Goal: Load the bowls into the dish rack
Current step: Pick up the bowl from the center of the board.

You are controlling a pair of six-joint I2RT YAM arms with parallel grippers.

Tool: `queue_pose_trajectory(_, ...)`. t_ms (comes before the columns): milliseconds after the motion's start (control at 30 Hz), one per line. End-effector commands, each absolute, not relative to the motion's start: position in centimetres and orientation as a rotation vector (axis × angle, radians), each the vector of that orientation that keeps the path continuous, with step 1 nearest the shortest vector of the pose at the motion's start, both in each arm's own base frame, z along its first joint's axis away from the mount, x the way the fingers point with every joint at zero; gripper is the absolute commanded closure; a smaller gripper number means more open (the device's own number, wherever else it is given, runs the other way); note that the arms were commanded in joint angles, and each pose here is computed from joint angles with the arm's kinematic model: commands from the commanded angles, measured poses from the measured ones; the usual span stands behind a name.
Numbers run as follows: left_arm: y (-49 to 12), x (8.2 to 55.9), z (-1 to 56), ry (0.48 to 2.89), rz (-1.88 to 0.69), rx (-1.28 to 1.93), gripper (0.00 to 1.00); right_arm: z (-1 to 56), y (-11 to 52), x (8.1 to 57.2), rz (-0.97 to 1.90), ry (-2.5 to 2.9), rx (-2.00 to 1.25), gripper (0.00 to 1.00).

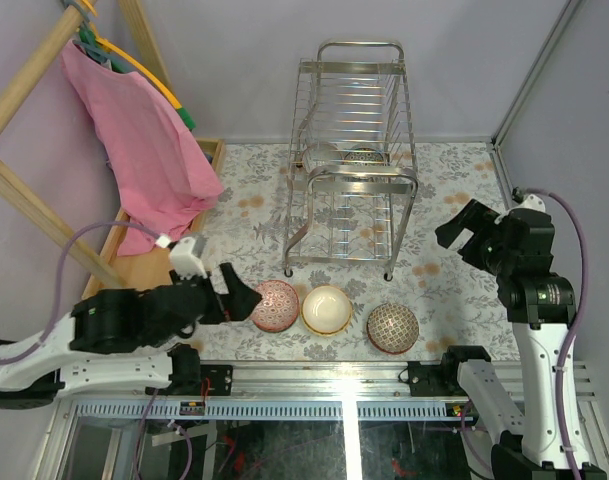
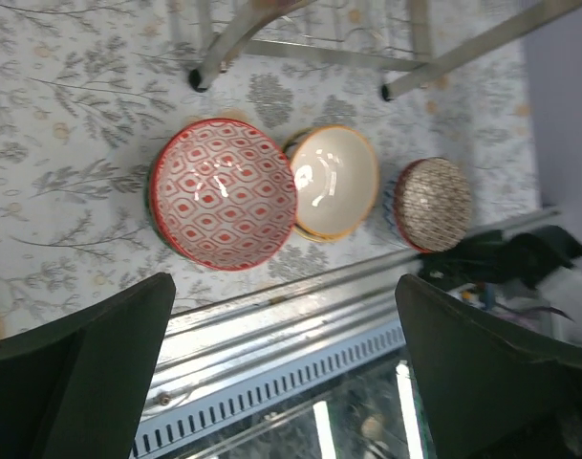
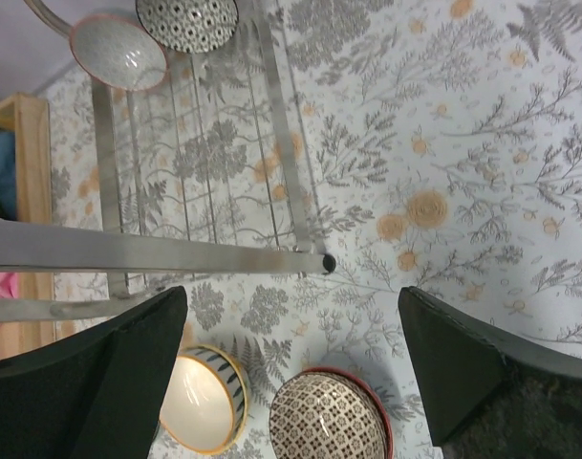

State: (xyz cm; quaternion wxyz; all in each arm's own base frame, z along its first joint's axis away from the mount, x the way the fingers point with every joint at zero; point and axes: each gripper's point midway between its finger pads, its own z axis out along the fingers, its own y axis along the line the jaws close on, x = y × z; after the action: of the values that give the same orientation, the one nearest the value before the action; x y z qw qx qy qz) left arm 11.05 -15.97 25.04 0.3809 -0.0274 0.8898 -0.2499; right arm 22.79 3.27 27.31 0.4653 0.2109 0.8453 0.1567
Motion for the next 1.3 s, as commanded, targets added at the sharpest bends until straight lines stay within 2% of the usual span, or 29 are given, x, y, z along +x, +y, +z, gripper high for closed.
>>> queue_pose_trajectory(0, -16.9, 9.5, 26.6, 2.198, -0.898, 0.015, 0.00, 25.9, 4.6, 20.7, 0.451, 2.156, 0.468, 0.01)
queue_pose_trajectory(100, -17.9, 9.0, 25.4, 2.222, -0.925, 0.036, 0.00, 25.4, 5.5, 20.1, 0.514, 2.157, 0.448, 0.01)
queue_pose_trajectory(233, -18.0, 10.0, 21.7, 2.282, -0.806, -0.100, 0.00, 25.2, 6.3, 19.8, 0.561, 2.165, 0.424, 0.00)
queue_pose_trajectory(500, -15.8, 12.2, 22.6, 2.197, -0.692, -0.253, 0.00, 24.9, 6.5, 19.3, 0.559, 2.193, 0.348, 0.00)
queue_pose_trajectory(600, -17.0, 12.4, 22.8, 2.226, -0.653, -0.187, 0.00, 24.9, 7.0, 19.5, 0.585, 2.192, 0.313, 0.01)
queue_pose_trajectory(767, -20.6, 13.7, 18.7, 2.410, -0.471, -0.008, 0.00, 24.4, 7.5, 19.8, 0.618, 2.208, 0.292, 0.01)
queue_pose_trajectory(967, -19.3, 16.7, 19.8, 2.337, -0.624, -0.126, 0.00, 24.0, 8.1, 19.3, 0.660, 2.206, 0.258, 0.01)
queue_pose_trajectory(1167, -15.4, 19.5, 19.0, 2.373, -0.526, -0.245, 0.00, 23.2, 9.0, 18.9, 0.722, 2.205, 0.240, 0.00)
queue_pose_trajectory(1267, -15.6, 19.9, 17.2, 2.434, -0.582, -0.278, 0.00, 22.9, 9.1, 18.7, 0.733, 2.212, 0.231, 0.03)
